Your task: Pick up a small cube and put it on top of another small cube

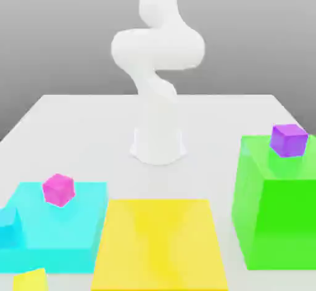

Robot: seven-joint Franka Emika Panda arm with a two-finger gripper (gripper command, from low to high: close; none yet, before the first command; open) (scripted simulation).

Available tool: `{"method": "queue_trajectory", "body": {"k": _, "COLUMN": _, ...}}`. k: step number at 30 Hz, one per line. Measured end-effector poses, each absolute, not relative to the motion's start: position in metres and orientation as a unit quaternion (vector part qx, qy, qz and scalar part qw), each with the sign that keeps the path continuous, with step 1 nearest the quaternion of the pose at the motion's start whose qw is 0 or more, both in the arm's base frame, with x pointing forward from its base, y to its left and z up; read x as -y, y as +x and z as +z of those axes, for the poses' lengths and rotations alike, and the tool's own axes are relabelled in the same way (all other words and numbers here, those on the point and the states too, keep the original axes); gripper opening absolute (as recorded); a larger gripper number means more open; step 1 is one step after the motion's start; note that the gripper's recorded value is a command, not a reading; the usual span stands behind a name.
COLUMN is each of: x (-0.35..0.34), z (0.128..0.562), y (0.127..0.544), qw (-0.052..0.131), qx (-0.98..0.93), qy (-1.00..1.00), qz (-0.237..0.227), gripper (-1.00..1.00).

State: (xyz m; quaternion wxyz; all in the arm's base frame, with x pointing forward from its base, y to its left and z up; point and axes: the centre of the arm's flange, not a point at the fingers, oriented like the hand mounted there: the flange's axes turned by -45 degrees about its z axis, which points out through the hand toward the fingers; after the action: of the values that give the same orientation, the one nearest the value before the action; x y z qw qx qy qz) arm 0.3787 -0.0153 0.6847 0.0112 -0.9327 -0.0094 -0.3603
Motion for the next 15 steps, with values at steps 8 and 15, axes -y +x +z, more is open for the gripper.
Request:
{"method": "queue_trajectory", "body": {"k": 8, "x": 0.064, "z": 0.581, "y": 0.468, "qw": 0.031, "qx": 0.055, "qy": -0.961, "qz": -0.269, "gripper": 0.00}}
{"method": "queue_trajectory", "body": {"k": 15, "x": 0.106, "z": 0.474, "y": 0.518, "qw": 0.037, "qx": 0.087, "qy": -0.976, "qz": -0.195, "gripper": 0.00}}
